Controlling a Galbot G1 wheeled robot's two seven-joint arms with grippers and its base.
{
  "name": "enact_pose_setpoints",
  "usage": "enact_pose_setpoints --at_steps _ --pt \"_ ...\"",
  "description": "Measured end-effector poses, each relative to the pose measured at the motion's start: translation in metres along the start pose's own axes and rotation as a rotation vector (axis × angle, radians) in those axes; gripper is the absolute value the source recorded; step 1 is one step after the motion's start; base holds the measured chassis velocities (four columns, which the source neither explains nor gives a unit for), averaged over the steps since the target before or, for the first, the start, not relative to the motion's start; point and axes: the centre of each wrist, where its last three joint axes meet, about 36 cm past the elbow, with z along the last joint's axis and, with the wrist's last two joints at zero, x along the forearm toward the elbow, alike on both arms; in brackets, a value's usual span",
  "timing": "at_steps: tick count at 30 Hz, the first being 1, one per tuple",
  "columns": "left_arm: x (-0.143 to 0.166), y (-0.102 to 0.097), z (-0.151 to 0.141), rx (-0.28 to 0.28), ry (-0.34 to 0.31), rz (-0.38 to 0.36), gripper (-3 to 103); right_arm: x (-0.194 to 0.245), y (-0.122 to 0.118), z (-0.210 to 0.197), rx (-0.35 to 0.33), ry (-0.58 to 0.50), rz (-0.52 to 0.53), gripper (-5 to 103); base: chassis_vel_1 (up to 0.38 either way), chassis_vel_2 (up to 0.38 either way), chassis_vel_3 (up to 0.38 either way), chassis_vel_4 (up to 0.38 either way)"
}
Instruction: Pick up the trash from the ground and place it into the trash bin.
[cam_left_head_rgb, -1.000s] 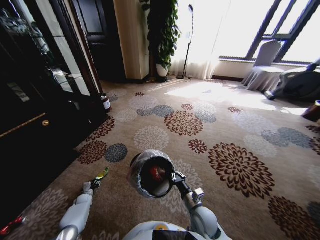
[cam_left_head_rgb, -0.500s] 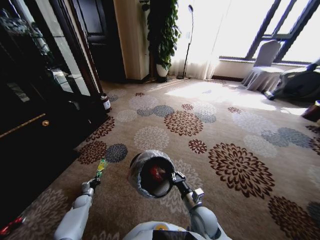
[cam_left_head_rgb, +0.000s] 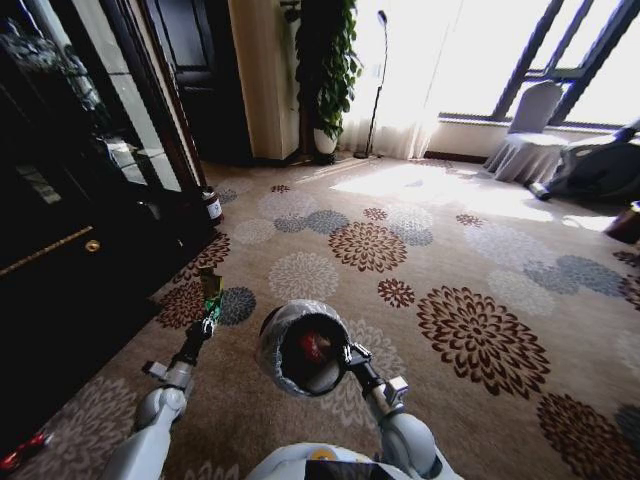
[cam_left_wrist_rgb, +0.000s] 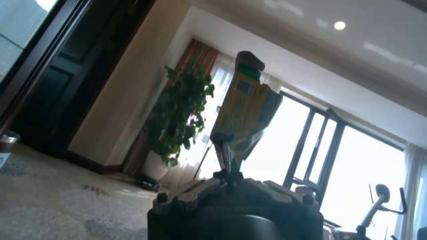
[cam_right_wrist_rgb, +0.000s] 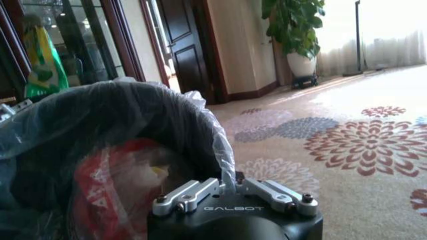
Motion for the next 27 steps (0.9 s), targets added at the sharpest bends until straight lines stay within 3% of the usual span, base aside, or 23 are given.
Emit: enact_pose_setpoints --at_steps 1,5,10,16,19,27 --pt "0.0 0.0 0.0 0.0 0.0 0.0 0 0.0 0.0 0.0 0.0 0.0 0.0 1 0.0 0.0 0.0 0.0" --pt "-0.011 -0.05 -0.026 0.031 -0.068 0.12 0 0.0 0.0 0.0 0.0 0.0 0.0 1 0.0 0.0 0.0 0.0" --pt "-0.012 -0.079 -0.036 0.059 -0.084 0.181 0 0.0 0.0 0.0 0.0 0.0 0.0 1 0.0 0.0 0.0 0.0" --pt "-0.015 -0.09 -0.039 0.058 -0.081 0.212 0 -0.009 -0.005 0.001 0.014 0.004 -0.004 1 0.0 0.0 0.0 0.0" --pt "-0.021 -0.098 -0.046 0.058 -0.085 0.246 0 -0.043 -0.03 0.002 0.078 0.037 0.008 1 0.0 0.0 0.0 0.0" --pt "-0.026 -0.114 -0.064 0.074 -0.105 0.309 0 -0.091 -0.069 -0.007 0.171 0.078 0.045 1 0.0 0.0 0.0 0.0"
